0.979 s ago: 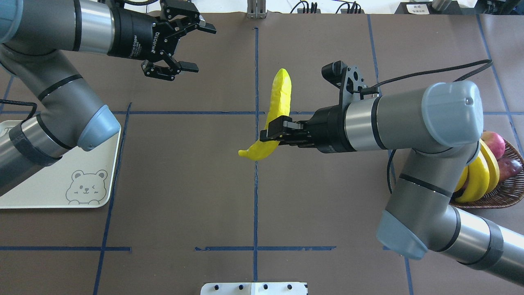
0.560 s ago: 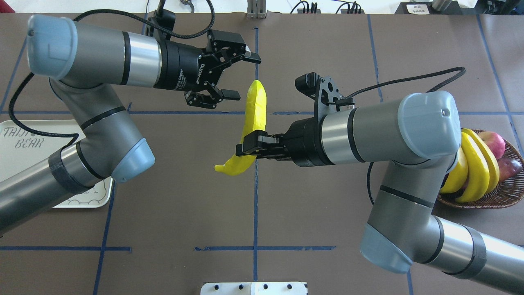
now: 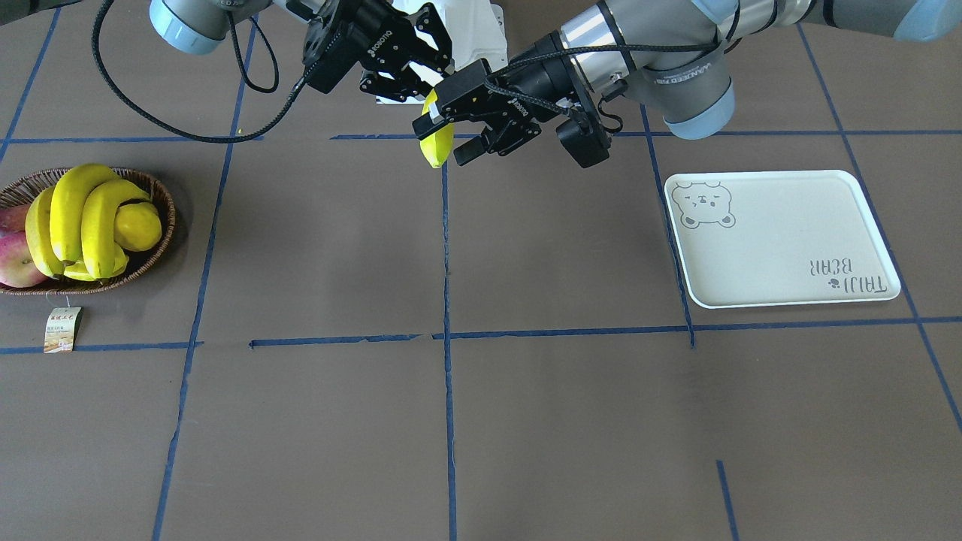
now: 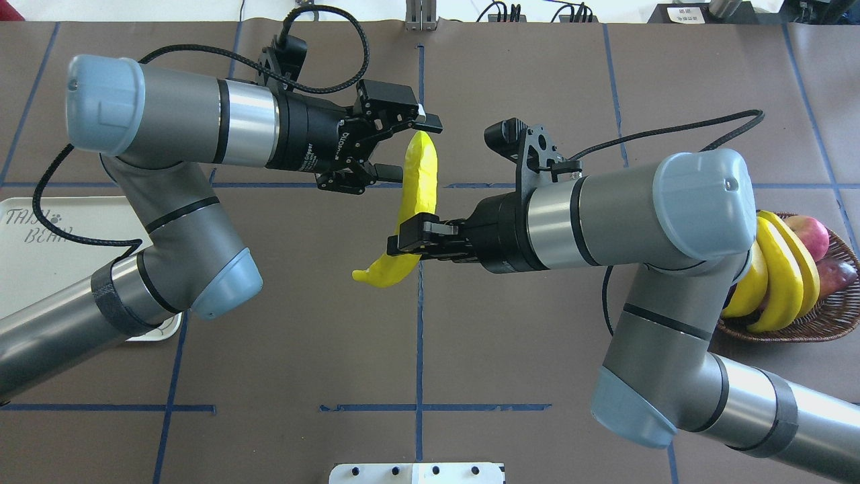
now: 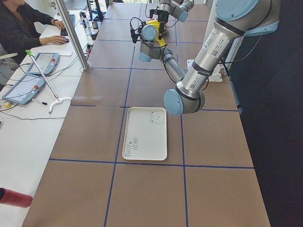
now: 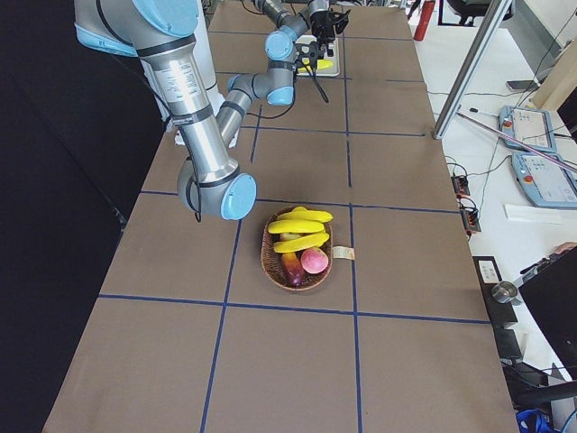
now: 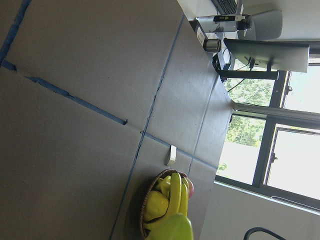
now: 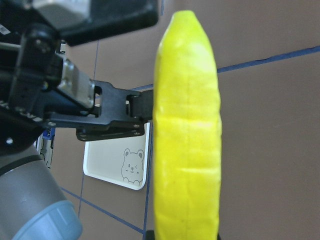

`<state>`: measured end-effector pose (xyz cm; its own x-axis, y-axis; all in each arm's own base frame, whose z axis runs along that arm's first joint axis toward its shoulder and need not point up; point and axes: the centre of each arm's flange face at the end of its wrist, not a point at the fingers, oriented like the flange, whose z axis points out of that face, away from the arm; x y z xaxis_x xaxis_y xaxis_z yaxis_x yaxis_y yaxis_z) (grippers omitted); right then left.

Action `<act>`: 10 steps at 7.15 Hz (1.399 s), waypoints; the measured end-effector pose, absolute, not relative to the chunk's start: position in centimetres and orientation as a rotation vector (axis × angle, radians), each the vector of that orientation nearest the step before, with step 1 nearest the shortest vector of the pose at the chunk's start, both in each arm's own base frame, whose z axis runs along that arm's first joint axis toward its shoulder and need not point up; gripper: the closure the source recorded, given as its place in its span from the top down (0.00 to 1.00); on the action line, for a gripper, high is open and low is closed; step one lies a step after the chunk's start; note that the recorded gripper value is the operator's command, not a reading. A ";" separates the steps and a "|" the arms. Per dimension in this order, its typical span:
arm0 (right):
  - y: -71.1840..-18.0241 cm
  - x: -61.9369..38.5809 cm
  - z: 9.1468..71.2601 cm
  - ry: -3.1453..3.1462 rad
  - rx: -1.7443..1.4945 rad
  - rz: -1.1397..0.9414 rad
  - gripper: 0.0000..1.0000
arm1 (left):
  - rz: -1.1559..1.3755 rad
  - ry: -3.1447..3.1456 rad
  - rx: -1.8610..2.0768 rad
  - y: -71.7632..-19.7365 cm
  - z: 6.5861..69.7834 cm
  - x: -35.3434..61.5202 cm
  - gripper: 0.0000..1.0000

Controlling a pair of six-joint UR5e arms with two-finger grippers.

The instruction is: Transfer all bananas from basket to plate

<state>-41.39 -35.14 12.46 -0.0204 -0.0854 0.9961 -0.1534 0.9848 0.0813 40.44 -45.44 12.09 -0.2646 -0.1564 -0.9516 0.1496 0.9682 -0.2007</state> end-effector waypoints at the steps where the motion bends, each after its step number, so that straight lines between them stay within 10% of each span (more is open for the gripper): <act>1: -35.2 -41.4 12.5 -1.593 0.188 0.055 0.02 | -0.241 1.810 0.037 -45.0 12.2 40.9 0.95; 2: -35.2 -41.3 12.5 -1.593 0.189 0.055 0.02 | -0.212 1.809 0.053 -44.5 12.2 41.4 0.92; 3: -35.2 -41.3 12.5 -1.593 0.190 0.055 0.02 | -0.194 1.810 0.057 -44.0 12.1 41.8 0.68; 4: -35.2 -41.3 12.5 -1.594 0.190 0.055 0.03 | -0.184 1.813 0.056 -43.7 12.0 41.9 0.14; 5: -35.2 -41.3 12.5 -1.593 0.190 0.055 0.11 | -0.181 1.816 0.055 -43.5 12.0 41.9 0.00; 7: -35.2 -41.3 12.5 -1.594 0.189 0.052 1.00 | -0.186 1.820 0.051 -42.7 12.6 40.9 0.00; 10: -35.2 -41.0 12.4 -1.599 0.188 0.060 1.00 | -0.189 1.817 0.049 -42.0 13.5 39.8 0.00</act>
